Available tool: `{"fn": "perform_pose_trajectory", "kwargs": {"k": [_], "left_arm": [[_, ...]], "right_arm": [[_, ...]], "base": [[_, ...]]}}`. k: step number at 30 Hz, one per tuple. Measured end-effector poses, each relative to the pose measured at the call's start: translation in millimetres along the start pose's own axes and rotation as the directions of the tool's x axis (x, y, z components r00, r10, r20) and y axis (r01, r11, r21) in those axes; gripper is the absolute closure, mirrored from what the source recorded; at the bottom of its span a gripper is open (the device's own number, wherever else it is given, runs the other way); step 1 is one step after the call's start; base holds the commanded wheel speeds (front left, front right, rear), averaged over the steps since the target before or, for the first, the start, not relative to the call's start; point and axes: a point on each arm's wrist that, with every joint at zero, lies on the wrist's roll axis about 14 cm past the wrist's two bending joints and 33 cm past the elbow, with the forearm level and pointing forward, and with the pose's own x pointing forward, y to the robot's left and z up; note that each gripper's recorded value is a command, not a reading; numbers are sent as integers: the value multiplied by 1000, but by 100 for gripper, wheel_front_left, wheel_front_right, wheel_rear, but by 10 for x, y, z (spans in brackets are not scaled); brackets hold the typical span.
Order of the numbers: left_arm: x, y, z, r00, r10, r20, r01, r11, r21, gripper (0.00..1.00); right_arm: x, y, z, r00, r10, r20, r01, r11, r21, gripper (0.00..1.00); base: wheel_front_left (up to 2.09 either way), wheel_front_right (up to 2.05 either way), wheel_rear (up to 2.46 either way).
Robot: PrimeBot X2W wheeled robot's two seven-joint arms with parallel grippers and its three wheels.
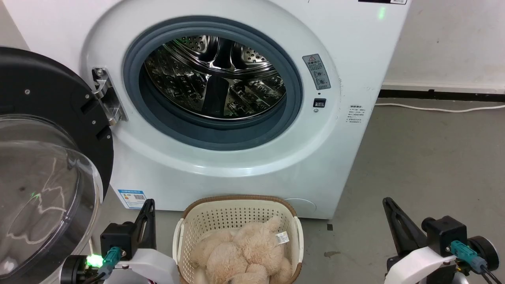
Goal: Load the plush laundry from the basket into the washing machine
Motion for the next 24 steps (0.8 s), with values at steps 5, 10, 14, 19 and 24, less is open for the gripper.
{"fn": "perform_pose_trajectory", "kwargs": {"k": [5, 10, 14, 19, 24], "left_arm": [[0, -1, 0, 1000, 0, 0, 0, 1000, 0, 100], [0, -2, 0, 1000, -1, 0, 1, 1000, 0, 100], [0, -2, 0, 1000, -1, 0, 1, 1000, 0, 100], [0, -1, 0, 1000, 0, 0, 0, 1000, 0, 100], [-2, -1, -6, 1000, 0, -2, 0, 1000, 0, 0]], "right_arm": [[0, 1, 0, 1000, 0, 0, 0, 1000, 0, 100], [0, 0, 0, 1000, 0, 0, 0, 1000, 0, 100], [0, 0, 0, 1000, 0, 0, 0, 1000, 0, 100], [0, -1, 0, 1000, 0, 0, 0, 1000, 0, 100], [0, 6, -3, 1000, 2, -1, -2, 1000, 1, 0]], "base": [[0, 0, 0], [0, 0, 0], [0, 0, 0], [0, 0, 0], [0, 0, 0]]}}
